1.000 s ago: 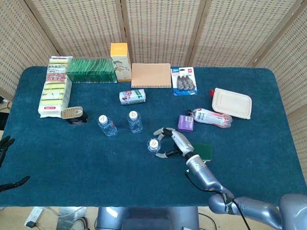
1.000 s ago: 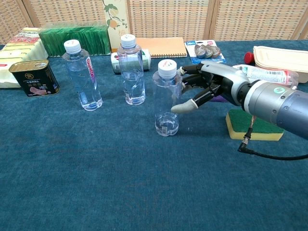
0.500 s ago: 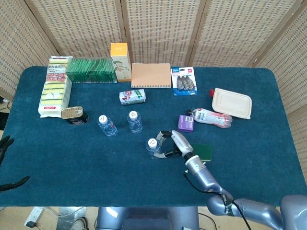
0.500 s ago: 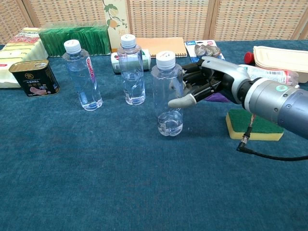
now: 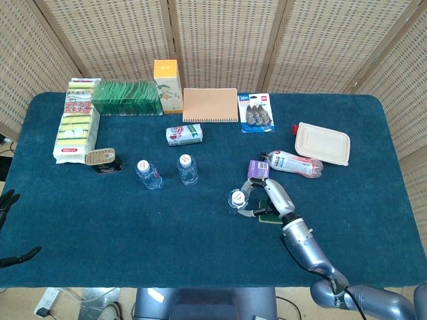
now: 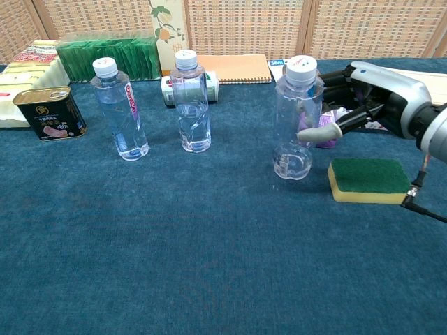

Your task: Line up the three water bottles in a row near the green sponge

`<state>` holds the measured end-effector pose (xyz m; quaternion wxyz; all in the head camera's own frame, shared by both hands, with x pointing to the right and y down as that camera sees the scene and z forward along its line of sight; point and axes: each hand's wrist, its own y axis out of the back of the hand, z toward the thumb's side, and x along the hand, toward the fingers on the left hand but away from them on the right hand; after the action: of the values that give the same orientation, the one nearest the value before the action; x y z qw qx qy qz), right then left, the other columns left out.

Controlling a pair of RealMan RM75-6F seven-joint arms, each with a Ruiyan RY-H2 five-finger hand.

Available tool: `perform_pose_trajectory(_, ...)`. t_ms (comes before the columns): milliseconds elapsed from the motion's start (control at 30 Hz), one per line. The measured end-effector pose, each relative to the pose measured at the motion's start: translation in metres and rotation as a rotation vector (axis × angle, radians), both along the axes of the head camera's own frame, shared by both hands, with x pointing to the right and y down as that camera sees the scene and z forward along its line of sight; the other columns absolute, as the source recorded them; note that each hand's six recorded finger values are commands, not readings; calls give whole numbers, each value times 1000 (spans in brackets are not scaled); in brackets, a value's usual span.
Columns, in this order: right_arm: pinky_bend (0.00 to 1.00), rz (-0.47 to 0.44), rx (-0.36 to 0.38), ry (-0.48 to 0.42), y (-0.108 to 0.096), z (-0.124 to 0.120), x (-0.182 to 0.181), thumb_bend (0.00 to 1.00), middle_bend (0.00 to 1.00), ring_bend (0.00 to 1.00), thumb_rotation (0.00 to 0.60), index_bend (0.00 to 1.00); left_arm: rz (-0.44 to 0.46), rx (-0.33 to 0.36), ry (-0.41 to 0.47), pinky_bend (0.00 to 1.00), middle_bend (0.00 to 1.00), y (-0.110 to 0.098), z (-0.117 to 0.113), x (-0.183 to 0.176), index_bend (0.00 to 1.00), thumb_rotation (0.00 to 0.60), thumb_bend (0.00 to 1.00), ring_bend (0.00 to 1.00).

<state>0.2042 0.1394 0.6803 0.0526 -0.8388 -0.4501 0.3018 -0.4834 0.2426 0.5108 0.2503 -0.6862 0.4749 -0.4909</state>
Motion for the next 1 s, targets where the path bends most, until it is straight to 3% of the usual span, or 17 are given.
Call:
perform_pose_trajectory(733, 210, -10, -38, 66, 16, 15, 20, 182, 623, 428, 600, 575, -1, 1, 5, 11, 0, 1, -1, 0, 0, 600, 56, 0)
perform_pose_trajectory(833, 199, -13, -33, 72, 17, 16, 23, 184, 564, 389, 600, 537, -4, 3, 5, 12, 0, 0, -1, -1, 0, 600, 56, 0)
perform_pose_trajectory(1000, 143, -40, -23, 86, 21, 16, 28, 194, 300, 206, 600, 345, -4, 2, 7, 11, 0, 0, -1, -1, 0, 600, 55, 0)
